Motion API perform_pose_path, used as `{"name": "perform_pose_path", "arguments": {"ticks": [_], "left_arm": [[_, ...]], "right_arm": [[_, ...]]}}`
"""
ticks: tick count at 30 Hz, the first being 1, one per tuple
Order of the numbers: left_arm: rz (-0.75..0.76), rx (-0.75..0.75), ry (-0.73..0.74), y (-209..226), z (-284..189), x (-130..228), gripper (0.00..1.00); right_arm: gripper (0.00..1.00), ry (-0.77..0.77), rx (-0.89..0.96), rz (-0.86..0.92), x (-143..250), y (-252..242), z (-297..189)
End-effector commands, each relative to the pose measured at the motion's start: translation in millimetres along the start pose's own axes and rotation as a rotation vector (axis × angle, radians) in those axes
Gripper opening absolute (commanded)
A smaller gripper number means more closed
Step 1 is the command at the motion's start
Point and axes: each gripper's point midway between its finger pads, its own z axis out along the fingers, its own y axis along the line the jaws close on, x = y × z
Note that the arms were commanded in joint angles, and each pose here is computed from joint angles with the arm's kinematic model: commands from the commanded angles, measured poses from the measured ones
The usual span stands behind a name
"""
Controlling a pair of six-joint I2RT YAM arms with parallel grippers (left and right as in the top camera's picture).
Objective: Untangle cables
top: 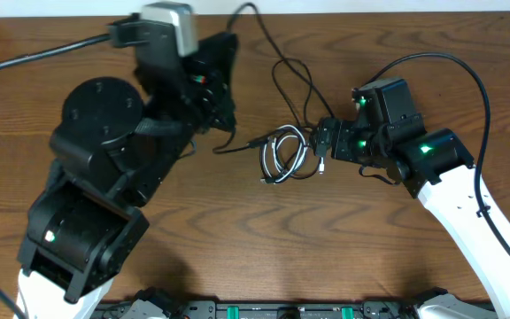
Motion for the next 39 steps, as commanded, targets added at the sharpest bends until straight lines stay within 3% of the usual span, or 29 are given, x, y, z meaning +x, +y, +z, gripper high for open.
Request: {"name": "perform_pose_path", "arguments": {"ticks": [1,6,16,21,28,34,39], "left_arm": [[-0.063,-0.271,-0.168,45.8,-24.2,-35.8,0.07],[-0.080,-0.466,-0.278,77.8,-59.8,-54.5,0.08],[-0.119,-0.575,-0.399,95.6,-109.7,-75.1,0.07],[-0.116,-0.541,-0.386,90.8,-105.7,-74.1,0.07],[-0.082,-0.253,-0.429,41.9,-93.1,-97.6,0.07],[-0.061,-0.279,-0.363,47.1,-88.6,-82.5,0.07],[-0.057,-0.289,-0.351,48.9,-88.4,-79.6,0.07]], "right_arm": [[0.99,-0.007,-0.013,-0.029,-0.5,3.8,-6.7],[0.99,-0.018,0.037,-0.051,-1.3,-5.5,-6.5],[0.99,-0.166,0.306,-0.020,-25.9,-51.9,-14.6],[0.99,-0.083,0.172,-0.035,-14.0,-28.6,-2.6],[0.99,-0.012,0.013,-0.140,-5.9,13.9,34.8],[0.99,-0.003,-0.114,-0.165,-14.1,43.2,80.7],[0.99,0.045,-0.081,-0.098,-9.2,31.2,126.8]]}}
